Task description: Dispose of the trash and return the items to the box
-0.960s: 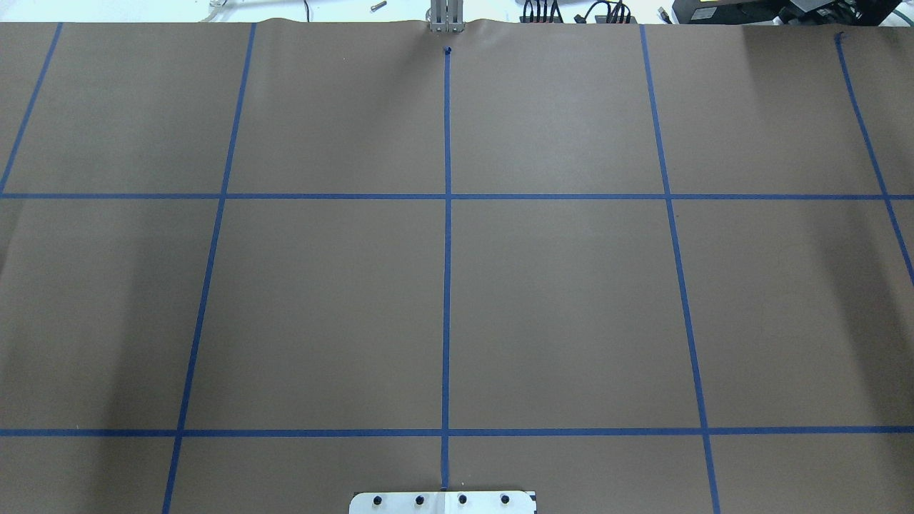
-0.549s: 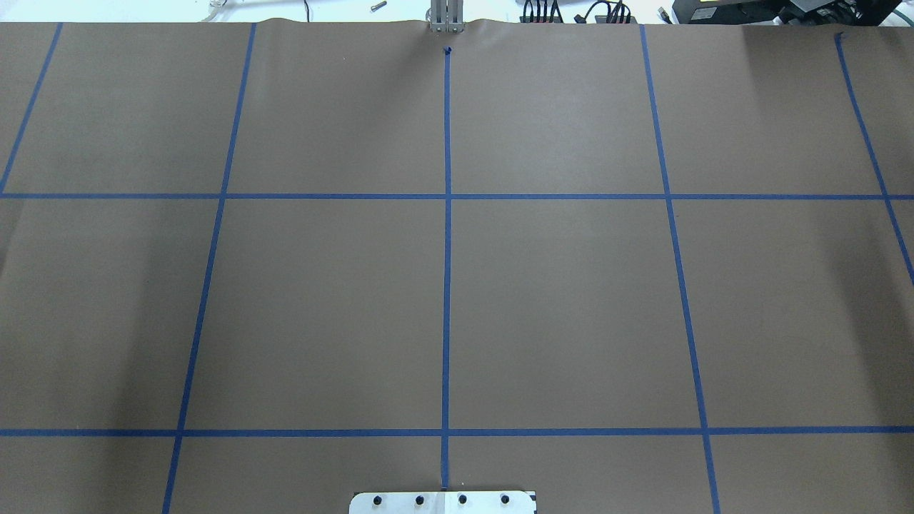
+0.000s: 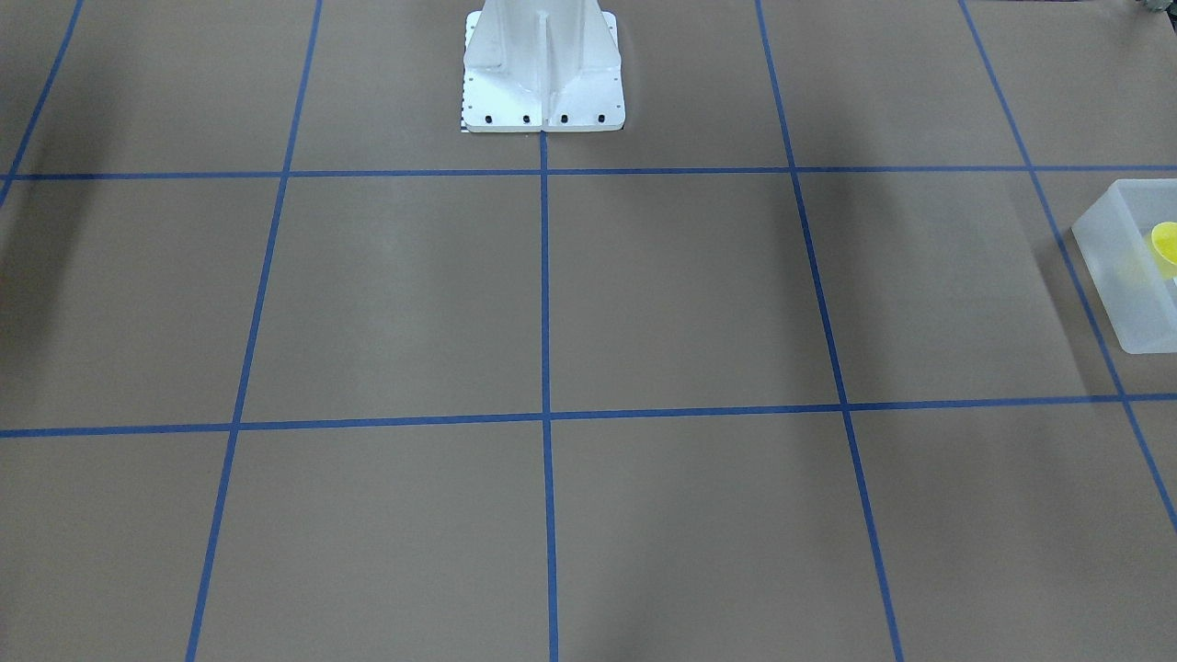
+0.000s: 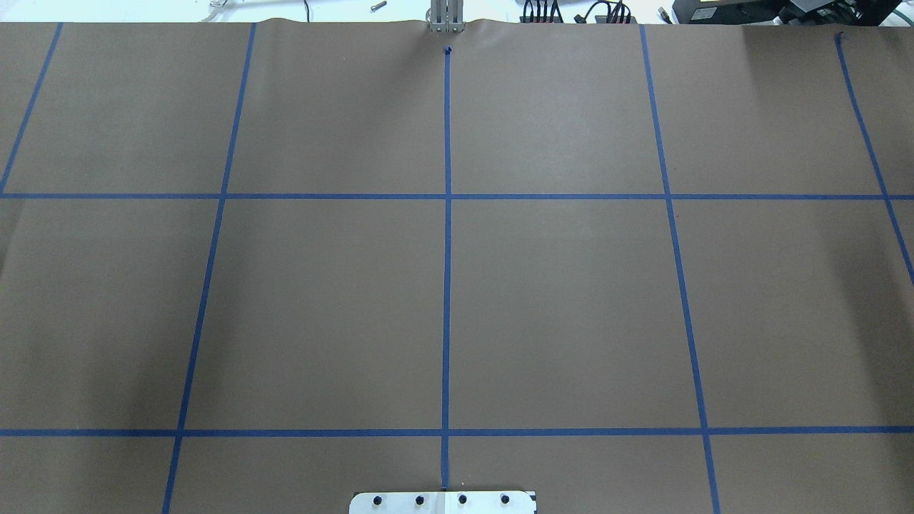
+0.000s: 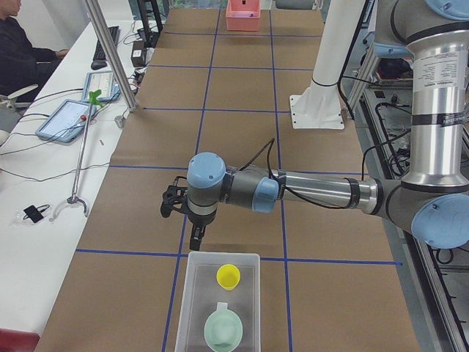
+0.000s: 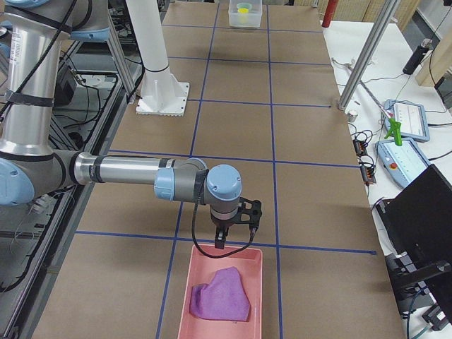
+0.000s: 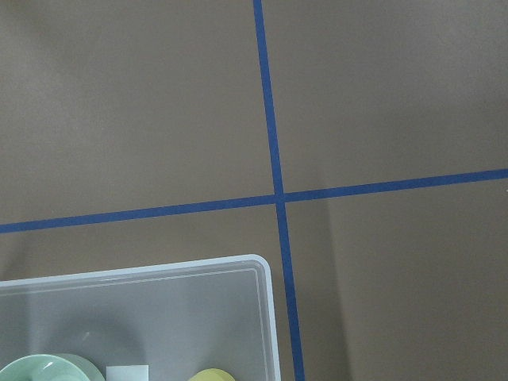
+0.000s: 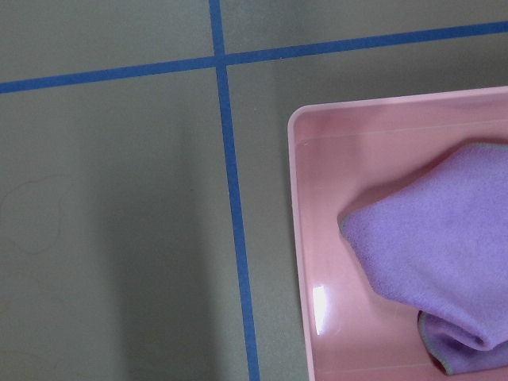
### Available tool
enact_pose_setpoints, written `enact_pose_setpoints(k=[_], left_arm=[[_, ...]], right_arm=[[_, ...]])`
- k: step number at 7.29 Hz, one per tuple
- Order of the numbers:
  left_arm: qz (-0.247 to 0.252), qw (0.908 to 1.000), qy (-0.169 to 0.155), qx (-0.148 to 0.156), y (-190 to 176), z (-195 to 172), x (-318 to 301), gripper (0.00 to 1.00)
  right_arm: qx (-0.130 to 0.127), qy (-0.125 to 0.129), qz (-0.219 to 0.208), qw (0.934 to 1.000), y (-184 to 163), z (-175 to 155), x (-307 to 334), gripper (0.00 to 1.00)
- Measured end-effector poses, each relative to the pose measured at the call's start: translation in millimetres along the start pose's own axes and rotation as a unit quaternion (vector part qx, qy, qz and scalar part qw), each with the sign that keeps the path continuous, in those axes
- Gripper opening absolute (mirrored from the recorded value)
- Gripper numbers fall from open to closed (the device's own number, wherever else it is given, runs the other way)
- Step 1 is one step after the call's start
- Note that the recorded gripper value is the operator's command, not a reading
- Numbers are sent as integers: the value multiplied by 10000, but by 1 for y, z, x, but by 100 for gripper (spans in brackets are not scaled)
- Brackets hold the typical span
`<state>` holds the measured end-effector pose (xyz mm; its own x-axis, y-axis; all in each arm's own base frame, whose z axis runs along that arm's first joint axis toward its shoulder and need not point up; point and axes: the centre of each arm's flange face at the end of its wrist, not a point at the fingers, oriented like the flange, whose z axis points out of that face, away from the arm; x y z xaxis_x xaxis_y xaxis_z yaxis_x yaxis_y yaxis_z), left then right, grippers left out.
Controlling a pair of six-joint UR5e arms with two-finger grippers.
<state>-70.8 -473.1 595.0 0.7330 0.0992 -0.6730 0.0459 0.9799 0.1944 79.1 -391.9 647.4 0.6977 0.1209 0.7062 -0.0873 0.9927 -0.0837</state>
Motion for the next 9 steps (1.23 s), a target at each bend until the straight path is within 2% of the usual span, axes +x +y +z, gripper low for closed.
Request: enact_pose_setpoints(k=[4, 9], left_arm=[[36, 10000, 4, 39, -5, -4, 5, 99], [32, 10000, 1, 40, -6, -5, 6, 99]], right_arm=[[-140, 41, 130, 9998, -2, 15, 16, 100], [-105, 28, 70, 9999, -4, 11, 12, 100]])
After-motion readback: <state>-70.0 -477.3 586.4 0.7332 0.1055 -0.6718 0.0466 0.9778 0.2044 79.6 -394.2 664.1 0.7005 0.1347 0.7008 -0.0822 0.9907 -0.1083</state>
